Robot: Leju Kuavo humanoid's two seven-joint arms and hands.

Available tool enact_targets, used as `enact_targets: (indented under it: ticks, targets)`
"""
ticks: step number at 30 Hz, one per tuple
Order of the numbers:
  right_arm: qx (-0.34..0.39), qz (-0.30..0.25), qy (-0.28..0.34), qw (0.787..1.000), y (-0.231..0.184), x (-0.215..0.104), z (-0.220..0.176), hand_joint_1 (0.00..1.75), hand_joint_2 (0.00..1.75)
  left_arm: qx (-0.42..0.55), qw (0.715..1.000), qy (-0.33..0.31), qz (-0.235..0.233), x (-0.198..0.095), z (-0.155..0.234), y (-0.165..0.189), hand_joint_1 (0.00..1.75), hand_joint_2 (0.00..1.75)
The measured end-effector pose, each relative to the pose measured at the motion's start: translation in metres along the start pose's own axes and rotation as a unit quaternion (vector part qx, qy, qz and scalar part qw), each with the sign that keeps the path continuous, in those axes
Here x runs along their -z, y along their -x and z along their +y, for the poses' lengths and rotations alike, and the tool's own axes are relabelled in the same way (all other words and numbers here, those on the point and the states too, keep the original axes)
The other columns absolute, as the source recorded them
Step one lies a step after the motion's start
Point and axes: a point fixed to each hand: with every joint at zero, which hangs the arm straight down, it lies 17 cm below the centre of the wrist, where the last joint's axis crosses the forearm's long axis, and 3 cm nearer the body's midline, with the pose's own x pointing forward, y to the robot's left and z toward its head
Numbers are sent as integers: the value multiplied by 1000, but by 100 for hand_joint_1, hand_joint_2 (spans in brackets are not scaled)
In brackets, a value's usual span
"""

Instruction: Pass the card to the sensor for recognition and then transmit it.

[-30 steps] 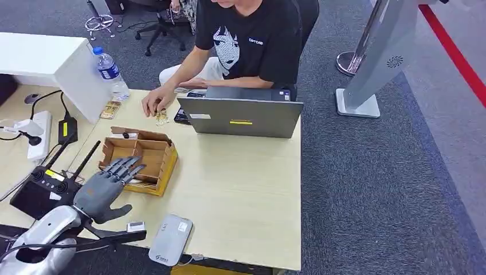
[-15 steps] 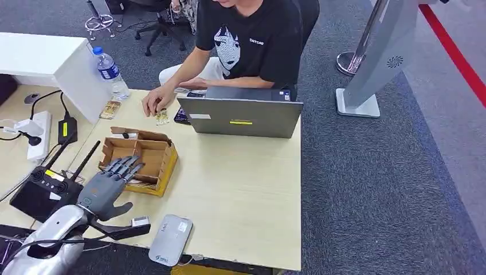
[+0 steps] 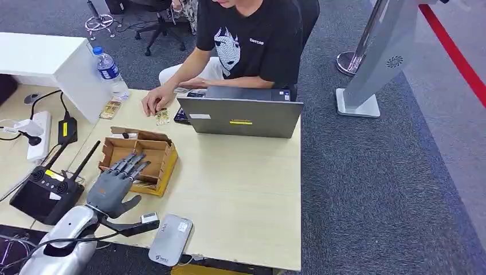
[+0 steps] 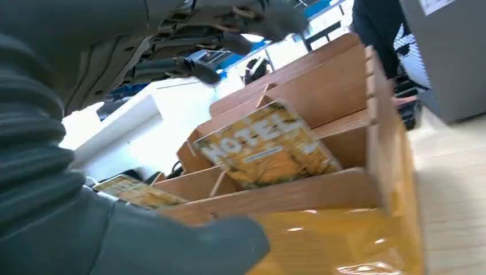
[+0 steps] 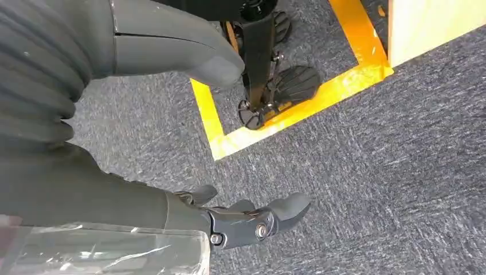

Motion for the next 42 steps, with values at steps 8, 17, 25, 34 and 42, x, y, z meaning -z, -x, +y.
enact_targets:
  ticks: [8, 17, 25, 34, 42]
  targets:
    - [4, 1, 1, 1000, 0, 0, -1, 0, 175, -12, 1000, -17, 4, 4, 5, -4, 175, 175]
    - [4, 1, 1, 1000, 0, 0, 0, 0, 175, -16, 1000, -21, 8, 5, 6, -5, 175, 175]
    - [4, 1, 1, 1000, 1, 0, 0, 0, 175, -13, 999, -31, 8, 5, 11, 0, 175, 175]
    - [1, 1, 0, 1000, -1, 0, 1, 0, 175, 14, 991, -131, 23, 44, 87, -1, 175, 175]
    - [-22, -3, -3, 1000, -3, 0, 3, 0, 175, 36, 978, -200, 46, 82, 185, 31, 175, 175]
